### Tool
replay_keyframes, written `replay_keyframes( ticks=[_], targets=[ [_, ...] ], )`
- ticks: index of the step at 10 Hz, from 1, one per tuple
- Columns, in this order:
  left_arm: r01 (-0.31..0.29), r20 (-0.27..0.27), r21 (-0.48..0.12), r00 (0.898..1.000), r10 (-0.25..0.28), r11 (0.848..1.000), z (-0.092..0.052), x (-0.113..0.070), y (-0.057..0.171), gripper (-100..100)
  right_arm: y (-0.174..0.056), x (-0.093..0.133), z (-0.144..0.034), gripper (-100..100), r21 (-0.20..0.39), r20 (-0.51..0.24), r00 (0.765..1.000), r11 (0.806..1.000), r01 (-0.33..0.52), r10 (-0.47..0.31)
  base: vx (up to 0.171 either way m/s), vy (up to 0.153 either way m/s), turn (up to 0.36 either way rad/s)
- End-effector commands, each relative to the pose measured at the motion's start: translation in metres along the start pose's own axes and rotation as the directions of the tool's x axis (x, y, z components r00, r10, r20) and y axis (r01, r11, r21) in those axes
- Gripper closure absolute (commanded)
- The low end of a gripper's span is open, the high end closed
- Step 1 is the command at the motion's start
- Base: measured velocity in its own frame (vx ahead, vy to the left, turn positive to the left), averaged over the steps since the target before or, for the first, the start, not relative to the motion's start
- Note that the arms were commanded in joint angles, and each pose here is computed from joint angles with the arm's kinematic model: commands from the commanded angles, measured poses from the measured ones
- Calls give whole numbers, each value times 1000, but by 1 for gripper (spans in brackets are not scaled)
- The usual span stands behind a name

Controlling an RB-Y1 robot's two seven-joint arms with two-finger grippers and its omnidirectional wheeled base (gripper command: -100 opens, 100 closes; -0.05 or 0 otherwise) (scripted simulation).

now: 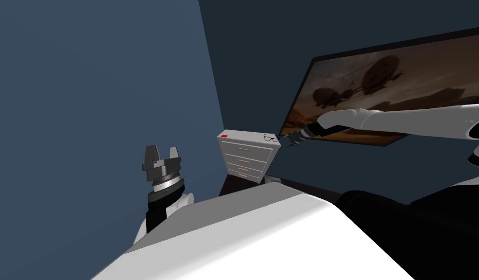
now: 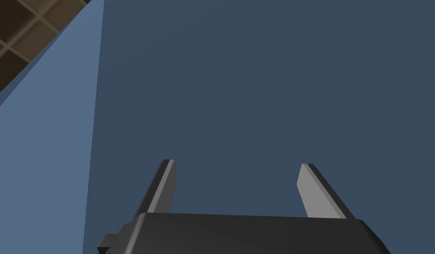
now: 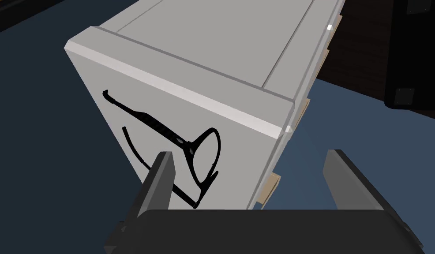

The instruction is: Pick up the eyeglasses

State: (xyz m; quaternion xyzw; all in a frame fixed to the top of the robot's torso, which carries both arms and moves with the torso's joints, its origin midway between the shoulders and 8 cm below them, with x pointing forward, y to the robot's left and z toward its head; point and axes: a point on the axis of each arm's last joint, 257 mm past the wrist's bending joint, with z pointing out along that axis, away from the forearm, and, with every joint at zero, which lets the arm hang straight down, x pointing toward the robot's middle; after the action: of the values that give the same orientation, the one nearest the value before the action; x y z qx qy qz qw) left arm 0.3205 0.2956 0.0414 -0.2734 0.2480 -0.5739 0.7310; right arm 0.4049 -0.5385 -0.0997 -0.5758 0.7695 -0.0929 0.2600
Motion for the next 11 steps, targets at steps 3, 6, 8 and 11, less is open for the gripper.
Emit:
replay_keyframes(
  ticks=[3,6,8,11],
  targets=[
    [0,0,0,1000,0,1000,0,0,0,0,-18,-2,3,-100,-35,-78,994,997,75,-78,53,86,-44],
    [0,0,0,1000,0,1000,0,0,0,0,-33,-3,3,-100,-62,-140,981,990,129,-136,65,97,-47],
    [0,0,0,1000,0,1000,0,0,0,0,-39,-4,3,-100,-73,-166,973,986,150,-161,39,52,-31],
    [0,0,0,1000,0,1000,0,0,0,0,-30,5,10,-100,-69,-159,975,987,144,-154,20,15,1]
  ],
)
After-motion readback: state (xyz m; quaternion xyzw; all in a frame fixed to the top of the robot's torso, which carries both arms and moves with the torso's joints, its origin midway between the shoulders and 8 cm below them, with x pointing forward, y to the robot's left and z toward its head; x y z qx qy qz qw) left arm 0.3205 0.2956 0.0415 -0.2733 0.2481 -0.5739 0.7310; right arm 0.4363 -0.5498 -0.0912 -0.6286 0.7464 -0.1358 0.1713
